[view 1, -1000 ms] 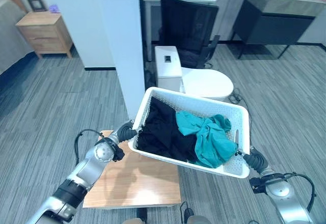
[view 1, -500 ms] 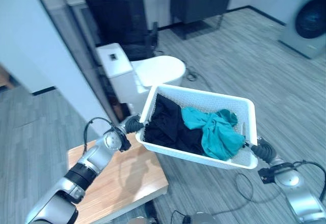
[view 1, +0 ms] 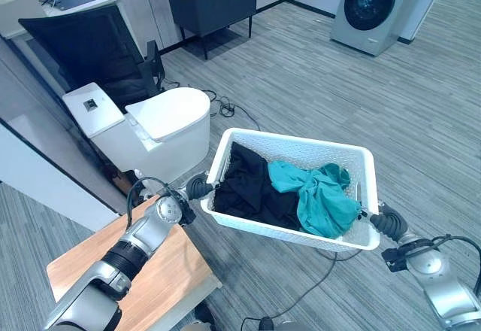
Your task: Grab the laundry basket,head to the washer,open it,put in the laundry and shut it.
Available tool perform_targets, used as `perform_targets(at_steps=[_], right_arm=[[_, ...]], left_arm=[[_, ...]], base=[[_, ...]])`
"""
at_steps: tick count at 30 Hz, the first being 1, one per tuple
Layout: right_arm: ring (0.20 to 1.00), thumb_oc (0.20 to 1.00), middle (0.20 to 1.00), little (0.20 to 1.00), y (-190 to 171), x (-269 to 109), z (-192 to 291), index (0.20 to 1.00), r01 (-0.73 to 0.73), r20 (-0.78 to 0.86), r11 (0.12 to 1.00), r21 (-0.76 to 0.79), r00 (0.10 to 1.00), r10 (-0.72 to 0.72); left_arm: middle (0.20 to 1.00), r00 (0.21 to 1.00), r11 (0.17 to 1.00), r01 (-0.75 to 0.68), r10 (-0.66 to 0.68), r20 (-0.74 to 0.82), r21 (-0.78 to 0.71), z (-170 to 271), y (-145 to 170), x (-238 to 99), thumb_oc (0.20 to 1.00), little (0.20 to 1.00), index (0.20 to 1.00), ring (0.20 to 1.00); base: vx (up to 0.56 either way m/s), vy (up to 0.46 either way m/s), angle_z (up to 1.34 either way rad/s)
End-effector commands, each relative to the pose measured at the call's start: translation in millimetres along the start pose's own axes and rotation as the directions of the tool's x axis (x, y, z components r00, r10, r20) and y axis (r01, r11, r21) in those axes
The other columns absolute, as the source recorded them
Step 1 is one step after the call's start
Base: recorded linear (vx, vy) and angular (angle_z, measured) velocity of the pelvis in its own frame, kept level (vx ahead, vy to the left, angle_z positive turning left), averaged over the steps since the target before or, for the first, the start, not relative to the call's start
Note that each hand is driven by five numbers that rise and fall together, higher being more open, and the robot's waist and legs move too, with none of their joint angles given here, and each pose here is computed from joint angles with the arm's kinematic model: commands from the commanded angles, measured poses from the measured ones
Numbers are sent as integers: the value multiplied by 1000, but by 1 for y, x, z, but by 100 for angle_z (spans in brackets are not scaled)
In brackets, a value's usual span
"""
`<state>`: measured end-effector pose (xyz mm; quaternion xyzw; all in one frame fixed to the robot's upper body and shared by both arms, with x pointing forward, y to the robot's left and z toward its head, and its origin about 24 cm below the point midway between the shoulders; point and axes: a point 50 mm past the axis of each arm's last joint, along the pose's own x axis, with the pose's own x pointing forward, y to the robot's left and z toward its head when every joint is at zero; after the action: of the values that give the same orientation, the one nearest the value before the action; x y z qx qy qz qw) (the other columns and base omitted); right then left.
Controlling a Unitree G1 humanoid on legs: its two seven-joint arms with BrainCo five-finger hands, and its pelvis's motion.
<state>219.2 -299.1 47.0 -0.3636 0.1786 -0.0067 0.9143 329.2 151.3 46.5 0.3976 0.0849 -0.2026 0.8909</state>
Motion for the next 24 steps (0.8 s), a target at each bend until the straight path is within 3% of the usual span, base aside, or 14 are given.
perform_targets(at_steps=[1, 11, 24], right_arm=[[200, 200, 200, 200, -33, 3, 93, 200, 88, 429, 995, 52, 897, -102], [200, 200, 200, 200, -57, 4, 107, 200, 131, 461, 990, 55, 876, -141], [200, 200, 200, 200, -31, 23, 131, 200, 78, 503, 994, 73, 858, -104]], left_arm=[[200, 912, 997, -65, 48, 407, 28, 117, 17, 23, 200, 200, 200, 200], [200, 898, 992, -111, 76, 434, 55, 145, 34, 33, 200, 200, 200, 200], [200, 916, 986, -167, 147, 374, 22, 119, 50, 30, 200, 200, 200, 200]], base=[[-98, -60, -4], [-46, -63, 7], [100, 48, -47]])
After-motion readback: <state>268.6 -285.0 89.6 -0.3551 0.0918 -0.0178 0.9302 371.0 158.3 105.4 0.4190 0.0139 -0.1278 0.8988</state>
